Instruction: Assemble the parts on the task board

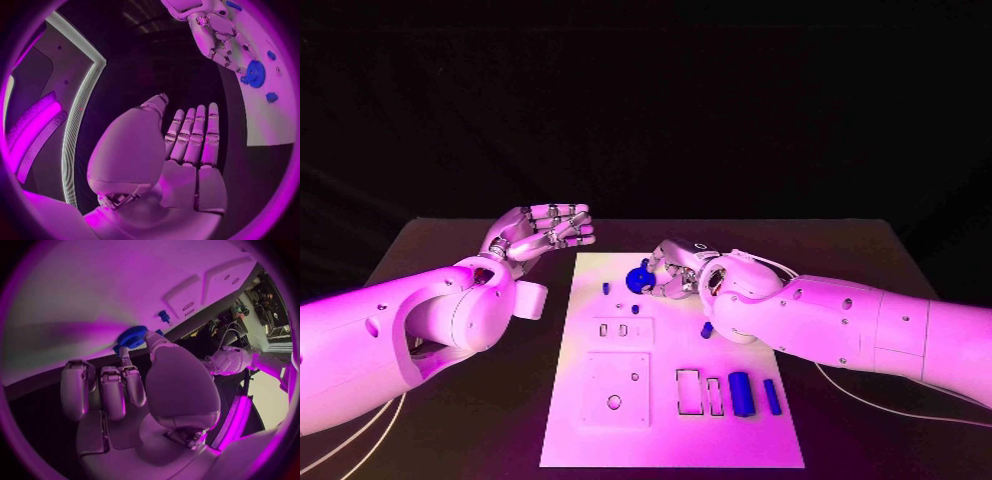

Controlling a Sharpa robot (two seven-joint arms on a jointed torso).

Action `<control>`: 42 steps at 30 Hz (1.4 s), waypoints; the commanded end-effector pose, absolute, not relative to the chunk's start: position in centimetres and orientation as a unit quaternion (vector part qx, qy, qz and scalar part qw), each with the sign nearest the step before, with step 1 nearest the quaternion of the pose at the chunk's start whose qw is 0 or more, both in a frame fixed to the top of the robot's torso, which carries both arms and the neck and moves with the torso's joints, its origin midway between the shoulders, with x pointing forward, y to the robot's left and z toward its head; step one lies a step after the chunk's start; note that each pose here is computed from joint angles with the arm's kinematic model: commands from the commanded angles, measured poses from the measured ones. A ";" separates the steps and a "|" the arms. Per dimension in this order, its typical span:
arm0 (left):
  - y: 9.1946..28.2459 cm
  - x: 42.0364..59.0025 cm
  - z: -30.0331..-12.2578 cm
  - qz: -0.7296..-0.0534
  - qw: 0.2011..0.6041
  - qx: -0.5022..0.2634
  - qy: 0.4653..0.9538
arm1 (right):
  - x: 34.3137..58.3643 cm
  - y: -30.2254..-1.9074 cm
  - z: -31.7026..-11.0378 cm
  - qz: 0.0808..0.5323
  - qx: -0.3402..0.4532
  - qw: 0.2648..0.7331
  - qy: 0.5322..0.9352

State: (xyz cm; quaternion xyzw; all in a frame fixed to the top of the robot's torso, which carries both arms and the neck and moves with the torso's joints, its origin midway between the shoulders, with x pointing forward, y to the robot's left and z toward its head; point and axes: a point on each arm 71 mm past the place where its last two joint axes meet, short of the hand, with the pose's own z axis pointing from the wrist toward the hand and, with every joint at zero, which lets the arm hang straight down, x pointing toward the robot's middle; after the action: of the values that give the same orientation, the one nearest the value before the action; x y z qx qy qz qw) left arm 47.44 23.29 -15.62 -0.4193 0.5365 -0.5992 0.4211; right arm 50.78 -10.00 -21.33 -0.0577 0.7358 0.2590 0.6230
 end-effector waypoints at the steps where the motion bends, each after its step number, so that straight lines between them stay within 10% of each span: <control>1: 23.2 47.4 -15.5 -0.603 0.420 -0.415 0.536 | 50.6 -10.2 -21.5 0.261 -0.059 0.620 0.737; 21: 24.2 47.9 -15.7 -0.594 0.431 -0.420 0.534 | 48.6 -20.0 -17.0 0.358 -0.011 0.650 0.671; 42: 24.0 48.0 -16.0 -0.597 0.424 -0.418 0.538 | 49.3 -29.5 -20.0 0.313 0.017 0.610 0.728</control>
State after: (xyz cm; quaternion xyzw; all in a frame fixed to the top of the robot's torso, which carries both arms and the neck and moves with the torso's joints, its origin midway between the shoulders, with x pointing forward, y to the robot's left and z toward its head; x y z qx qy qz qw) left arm 48.11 24.27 -16.07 -0.4251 0.5359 -0.5890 0.4305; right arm 49.36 -29.90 -19.70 0.0276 0.7183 0.2955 0.6293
